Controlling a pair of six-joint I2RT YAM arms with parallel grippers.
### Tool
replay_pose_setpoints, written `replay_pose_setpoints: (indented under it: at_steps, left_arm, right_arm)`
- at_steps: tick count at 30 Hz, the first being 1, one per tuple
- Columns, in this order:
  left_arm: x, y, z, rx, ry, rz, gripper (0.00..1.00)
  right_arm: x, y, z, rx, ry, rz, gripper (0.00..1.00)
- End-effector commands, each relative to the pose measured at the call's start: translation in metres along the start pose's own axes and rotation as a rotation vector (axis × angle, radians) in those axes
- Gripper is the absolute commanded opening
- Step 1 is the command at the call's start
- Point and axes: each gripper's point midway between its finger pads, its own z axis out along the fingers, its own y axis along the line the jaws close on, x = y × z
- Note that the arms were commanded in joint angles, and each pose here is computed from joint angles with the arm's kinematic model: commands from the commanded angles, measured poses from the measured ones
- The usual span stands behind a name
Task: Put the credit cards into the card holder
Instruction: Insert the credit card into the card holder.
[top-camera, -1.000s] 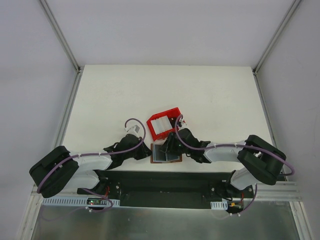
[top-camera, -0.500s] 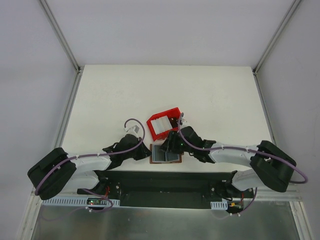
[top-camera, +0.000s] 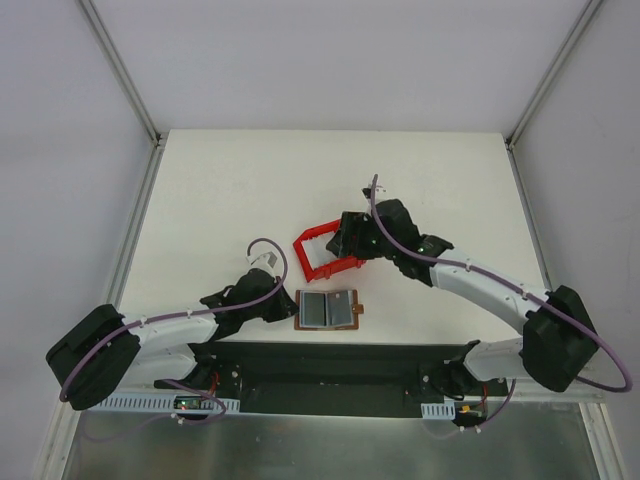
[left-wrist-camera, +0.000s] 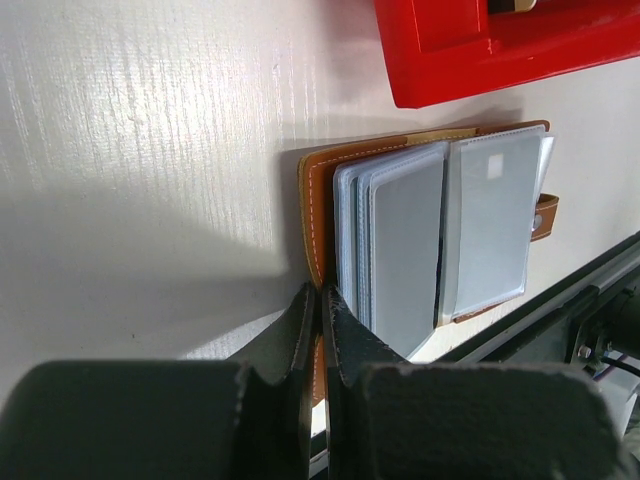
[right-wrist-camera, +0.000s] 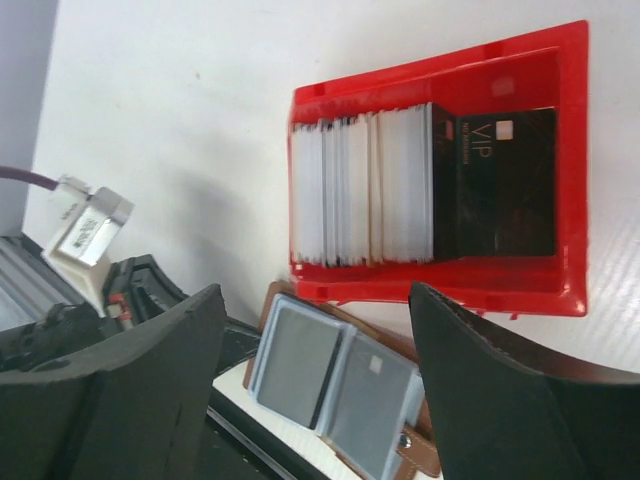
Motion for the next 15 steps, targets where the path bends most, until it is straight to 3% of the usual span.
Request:
replay_pose_setpoints:
  at_steps: [1, 15]
  left_arm:
    - [0.011, 0.030, -0.003, -0.120, 0.051, 0.050, 0.00]
    - [0.008, 0.026, -0.004, -0.104, 0.044, 0.061, 0.00]
  right_arm:
    - [-0.005, -0.009, 0.008, 0.020, 0.080, -0.059, 0.77]
    - [-0.005, -0.029, 0.048, 0.015, 0.216, -0.049, 0.80]
